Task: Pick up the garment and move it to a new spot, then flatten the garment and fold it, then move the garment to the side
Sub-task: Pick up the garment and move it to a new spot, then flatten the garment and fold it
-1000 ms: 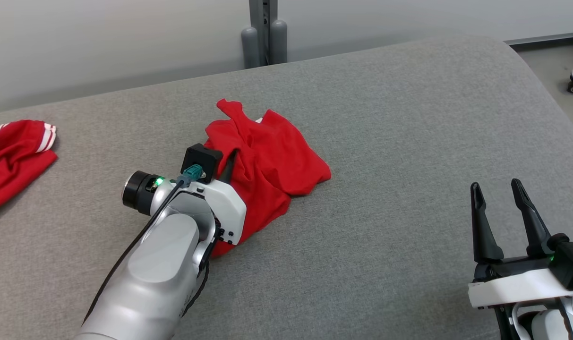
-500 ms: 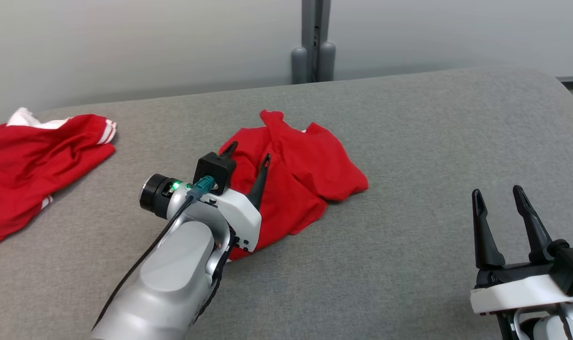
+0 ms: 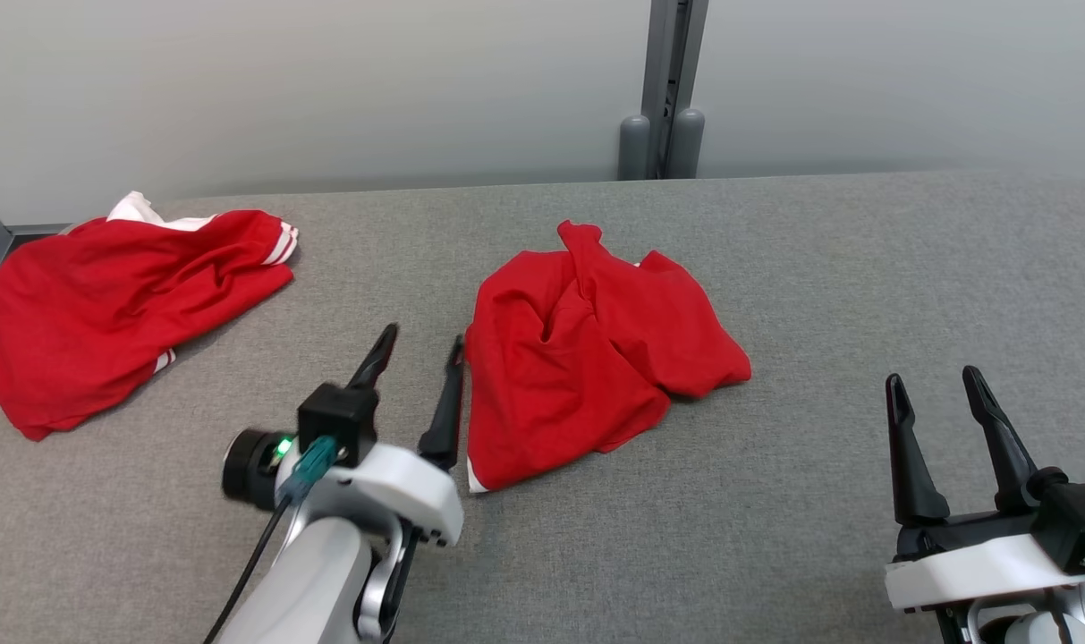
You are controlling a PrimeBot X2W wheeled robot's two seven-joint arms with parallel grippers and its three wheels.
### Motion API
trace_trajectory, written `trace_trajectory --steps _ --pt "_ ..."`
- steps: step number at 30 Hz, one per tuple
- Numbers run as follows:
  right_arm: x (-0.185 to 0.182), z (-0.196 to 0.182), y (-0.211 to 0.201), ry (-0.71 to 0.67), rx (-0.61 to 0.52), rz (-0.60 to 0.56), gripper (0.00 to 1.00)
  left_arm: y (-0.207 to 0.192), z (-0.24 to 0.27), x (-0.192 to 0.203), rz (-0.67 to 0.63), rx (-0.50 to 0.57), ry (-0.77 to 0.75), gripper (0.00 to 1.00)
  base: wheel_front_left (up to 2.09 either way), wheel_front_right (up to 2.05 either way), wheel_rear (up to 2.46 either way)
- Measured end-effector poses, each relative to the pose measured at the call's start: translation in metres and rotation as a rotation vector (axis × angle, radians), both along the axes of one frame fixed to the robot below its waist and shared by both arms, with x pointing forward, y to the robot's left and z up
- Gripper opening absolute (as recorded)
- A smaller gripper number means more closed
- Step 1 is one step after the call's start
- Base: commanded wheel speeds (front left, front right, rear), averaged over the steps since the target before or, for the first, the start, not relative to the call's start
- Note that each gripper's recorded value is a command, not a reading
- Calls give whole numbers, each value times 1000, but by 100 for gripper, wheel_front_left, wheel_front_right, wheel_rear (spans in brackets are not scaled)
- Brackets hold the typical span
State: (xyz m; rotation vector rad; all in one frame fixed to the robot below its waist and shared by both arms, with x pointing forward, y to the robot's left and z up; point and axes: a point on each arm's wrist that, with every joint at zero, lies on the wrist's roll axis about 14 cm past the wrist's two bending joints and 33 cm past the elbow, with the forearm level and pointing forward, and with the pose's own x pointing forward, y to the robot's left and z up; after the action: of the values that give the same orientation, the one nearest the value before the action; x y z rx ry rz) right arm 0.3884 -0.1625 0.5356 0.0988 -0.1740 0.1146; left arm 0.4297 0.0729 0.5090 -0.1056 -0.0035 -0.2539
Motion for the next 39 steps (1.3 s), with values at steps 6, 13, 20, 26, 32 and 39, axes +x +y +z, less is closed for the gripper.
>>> trace_trajectory --steps 6,13,20,26,32,39 --pt "-1 -1 5 3 0 14 100 42 -8 -21 146 -41 6 100 0 0 0" --pt "-5 -3 8 11 0 24 100 72 -16 -42 255 -63 17 100 0 0 0" --pt "-7 -6 14 19 3 40 100 80 -27 -53 278 -68 45 100 0 0 0" --pt "-8 -7 15 21 5 44 100 82 -28 -54 280 -61 44 100 0 0 0" --pt "-10 -7 13 23 4 40 100 82 -32 -57 275 -58 56 100 0 0 0" --pt "-12 -9 16 29 4 47 100 78 -34 -60 264 -62 64 100 0 0 0"
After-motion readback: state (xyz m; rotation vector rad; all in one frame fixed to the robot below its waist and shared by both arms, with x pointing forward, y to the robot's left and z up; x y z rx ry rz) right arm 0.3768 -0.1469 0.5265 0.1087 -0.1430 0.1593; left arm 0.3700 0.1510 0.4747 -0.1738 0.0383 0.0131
